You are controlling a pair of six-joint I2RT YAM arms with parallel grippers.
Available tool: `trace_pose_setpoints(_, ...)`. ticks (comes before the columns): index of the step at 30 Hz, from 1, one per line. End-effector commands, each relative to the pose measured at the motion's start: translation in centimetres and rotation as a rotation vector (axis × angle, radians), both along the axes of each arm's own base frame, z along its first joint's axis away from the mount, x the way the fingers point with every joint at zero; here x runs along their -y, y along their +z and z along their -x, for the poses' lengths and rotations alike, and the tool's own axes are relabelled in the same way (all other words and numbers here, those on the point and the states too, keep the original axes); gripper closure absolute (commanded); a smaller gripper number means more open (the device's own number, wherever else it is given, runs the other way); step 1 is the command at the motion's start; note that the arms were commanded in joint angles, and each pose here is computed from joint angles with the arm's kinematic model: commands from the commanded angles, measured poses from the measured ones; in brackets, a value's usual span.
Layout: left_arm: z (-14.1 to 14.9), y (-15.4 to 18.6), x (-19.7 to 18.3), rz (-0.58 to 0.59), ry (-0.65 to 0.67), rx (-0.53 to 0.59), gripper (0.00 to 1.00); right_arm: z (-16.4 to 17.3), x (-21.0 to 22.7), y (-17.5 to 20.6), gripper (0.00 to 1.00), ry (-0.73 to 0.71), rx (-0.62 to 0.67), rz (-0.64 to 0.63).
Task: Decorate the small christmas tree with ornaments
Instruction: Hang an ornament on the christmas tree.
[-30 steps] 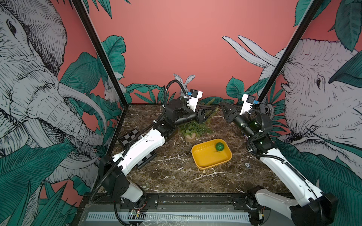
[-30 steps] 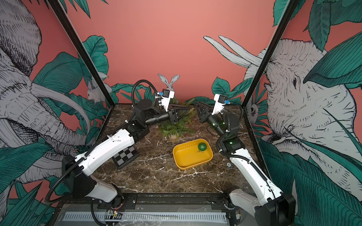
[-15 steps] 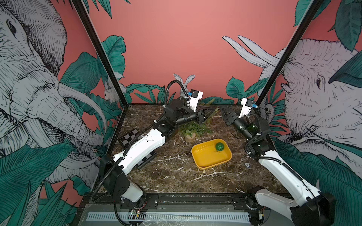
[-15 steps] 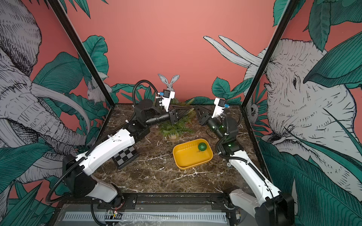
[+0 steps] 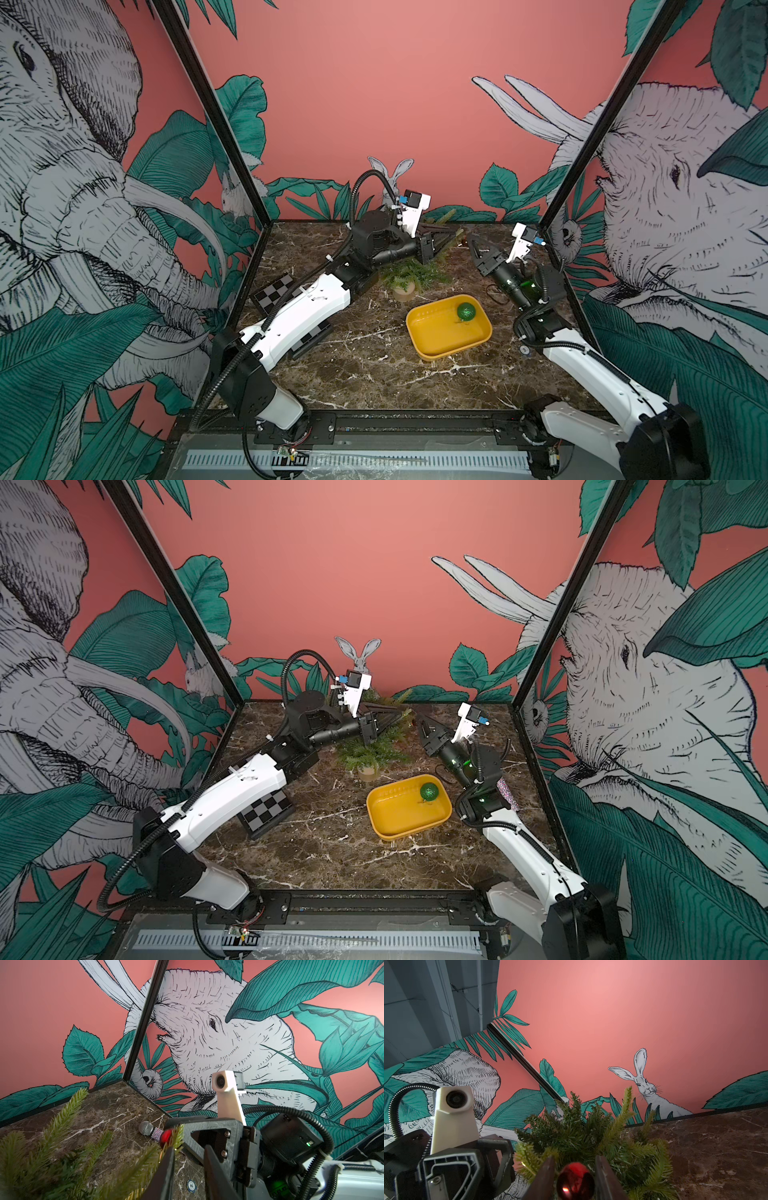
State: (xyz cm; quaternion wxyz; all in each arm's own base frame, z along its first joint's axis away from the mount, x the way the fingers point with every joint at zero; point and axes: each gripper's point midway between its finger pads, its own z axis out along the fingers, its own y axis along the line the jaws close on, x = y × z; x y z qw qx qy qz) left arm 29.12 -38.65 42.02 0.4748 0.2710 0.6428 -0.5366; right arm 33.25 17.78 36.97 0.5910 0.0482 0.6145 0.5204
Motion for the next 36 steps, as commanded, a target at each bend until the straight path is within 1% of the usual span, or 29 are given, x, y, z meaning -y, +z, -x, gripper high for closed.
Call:
trace_pose_setpoints(1, 0.7, 1.2, -0.2, 0.018, -0.009, 0.013, 0.73, 1.1, 0.7, 2.6, 0.61, 0.022, 0.061, -0.127)
trace_pose_setpoints(3, 0.7, 1.3, -0.3, 0.019, -0.01, 0.014, 0.73, 1.0, 0.5, 2.0, 0.56, 0.031, 0.042, -0.129)
trace_pose_setpoints(7, 0.9, 1.5, -0.4, 0.021, -0.009, 0.017, 0.73, 1.3, 0.4, 0.8, 0.56, 0.044, 0.013, -0.127)
trace_pose_setpoints(10, 1.2, 1.7, -0.9, 0.021, -0.001, 0.02, 0.71, 1.9, 0.4, -0.5, 0.56, 0.048, -0.019, -0.085)
trace_pose_setpoints(16, 2.3, 1.3, -2.8, -0.026, 0.042, 0.03, 0.65, 3.6, 1.0, -4.0, 0.55, 0.018, -0.11, 0.08)
trace_pose_setpoints(23, 3.8, -0.2, -6.0, -0.1, 0.116, 0.032, 0.62, 5.3, 3.4, -9.4, 0.54, -0.082, -0.276, 0.333)
trace_pose_setpoints(26, 4.5, -0.8, -7.4, -0.128, 0.148, 0.039, 0.59, 5.8, 4.2, -11.2, 0.51, -0.106, -0.337, 0.411)
trace_pose_setpoints(30, 5.0, -3.0, -9.7, -0.194, 0.221, 0.032, 0.55, 6.1, 4.8, -13.8, 0.49, -0.111, -0.434, 0.494)
trace_pose_setpoints(36, 5.7, -6.5, -13.8, -0.264, 0.363, 0.007, 0.44, 6.1, 5.3, -17.7, 0.46, -0.117, -0.589, 0.589)
